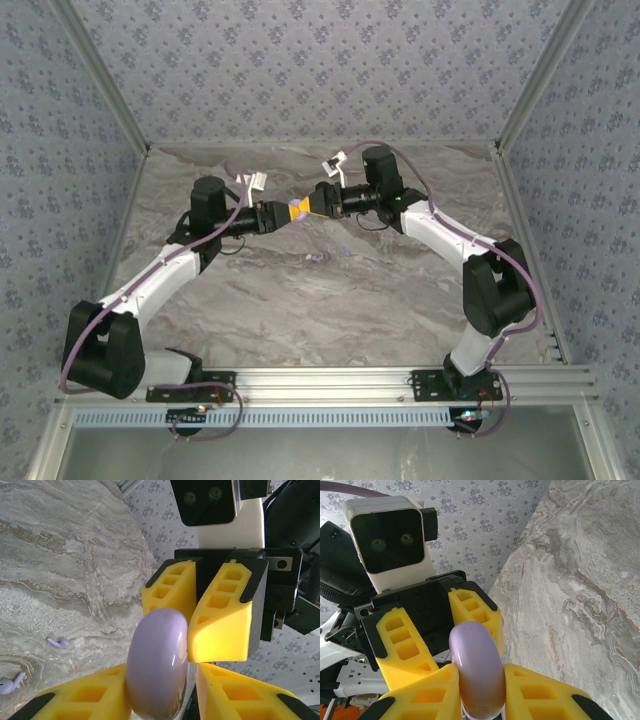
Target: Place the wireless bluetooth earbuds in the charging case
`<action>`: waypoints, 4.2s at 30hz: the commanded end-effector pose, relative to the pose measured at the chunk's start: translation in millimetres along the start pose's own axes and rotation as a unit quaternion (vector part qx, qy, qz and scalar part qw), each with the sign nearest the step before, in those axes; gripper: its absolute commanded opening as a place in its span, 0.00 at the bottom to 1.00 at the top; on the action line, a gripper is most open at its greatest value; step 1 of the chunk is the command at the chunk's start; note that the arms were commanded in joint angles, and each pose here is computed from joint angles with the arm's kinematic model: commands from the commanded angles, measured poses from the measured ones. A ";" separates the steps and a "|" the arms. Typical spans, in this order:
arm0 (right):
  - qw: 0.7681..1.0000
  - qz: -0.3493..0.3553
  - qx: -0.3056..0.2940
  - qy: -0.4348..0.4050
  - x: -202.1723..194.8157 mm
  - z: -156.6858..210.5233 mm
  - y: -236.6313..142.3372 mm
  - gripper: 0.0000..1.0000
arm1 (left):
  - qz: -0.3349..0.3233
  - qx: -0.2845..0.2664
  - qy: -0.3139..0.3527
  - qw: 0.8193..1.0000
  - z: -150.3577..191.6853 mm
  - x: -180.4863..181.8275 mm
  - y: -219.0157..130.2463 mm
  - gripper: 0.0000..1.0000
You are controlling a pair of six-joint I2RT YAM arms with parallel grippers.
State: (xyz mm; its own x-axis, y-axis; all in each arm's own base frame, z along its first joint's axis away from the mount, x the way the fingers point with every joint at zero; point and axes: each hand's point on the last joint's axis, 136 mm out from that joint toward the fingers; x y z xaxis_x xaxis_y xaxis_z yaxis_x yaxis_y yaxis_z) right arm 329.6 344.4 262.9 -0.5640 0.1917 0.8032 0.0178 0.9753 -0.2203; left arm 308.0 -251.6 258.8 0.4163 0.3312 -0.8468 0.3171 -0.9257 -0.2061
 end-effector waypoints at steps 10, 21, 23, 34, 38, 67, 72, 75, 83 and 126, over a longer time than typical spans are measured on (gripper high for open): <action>1.000 -0.013 0.000 -0.026 23.6 -4.1 -1.7 0.25 | 0.004 0.002 0.011 1.000 0.3 -2.8 2.0 0.25; 0.994 0.091 -0.002 -0.052 13.3 -1.5 -20.1 0.48 | -0.014 -0.003 0.061 0.998 -6.6 -5.8 3.6 0.21; 0.989 0.132 -0.001 -0.064 10.7 -1.0 -29.5 0.51 | -0.016 -0.011 0.087 0.996 -9.8 -7.4 4.0 0.22; 0.974 0.194 0.015 -0.119 27.8 6.3 -58.8 0.54 | 0.024 -0.039 0.326 0.944 -10.9 -38.5 2.7 0.25; 0.973 0.189 0.017 -0.129 33.7 7.8 -57.7 0.54 | 0.038 -0.035 0.362 0.931 -7.3 -45.3 2.5 0.24; 0.962 0.248 -0.010 -0.119 23.7 -7.0 -67.1 0.55 | 0.082 0.016 0.407 0.910 29.2 -60.0 5.8 0.23; 0.956 0.267 -0.023 -0.116 21.6 -9.6 -74.9 0.55 | 0.072 0.017 0.398 0.914 28.9 -52.7 8.3 0.23; 0.949 0.294 -0.035 -0.110 14.6 -11.7 -84.6 0.55 | 0.056 0.009 0.387 0.920 24.2 -45.2 11.2 0.23; 0.918 0.397 -0.020 -0.009 -51.7 9.2 -118.6 0.55 | 0.023 -0.026 0.343 0.939 8.3 -27.1 15.3 0.23; 0.831 0.505 0.210 0.100 -235.3 101.0 -38.1 0.09 | -0.029 -0.043 0.304 0.951 33.4 -13.9 -4.7 0.23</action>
State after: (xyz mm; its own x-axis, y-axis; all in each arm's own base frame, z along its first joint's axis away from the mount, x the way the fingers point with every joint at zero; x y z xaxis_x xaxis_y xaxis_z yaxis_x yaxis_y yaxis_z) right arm 377.2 251.6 31.6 -0.2917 0.9386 0.1841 0.0975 0.2207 -0.9705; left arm 277.8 -259.5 248.7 0.7974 0.4532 -0.3984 0.4093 -0.8914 -0.1949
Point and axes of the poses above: each hand's point on the last joint's axis, 136 mm out from that joint toward the fingers, its own y axis out along the fingers, its own x axis along the line the jaws close on, z = x × y, and after that the axes turned 4 degrees about -y, right-handed
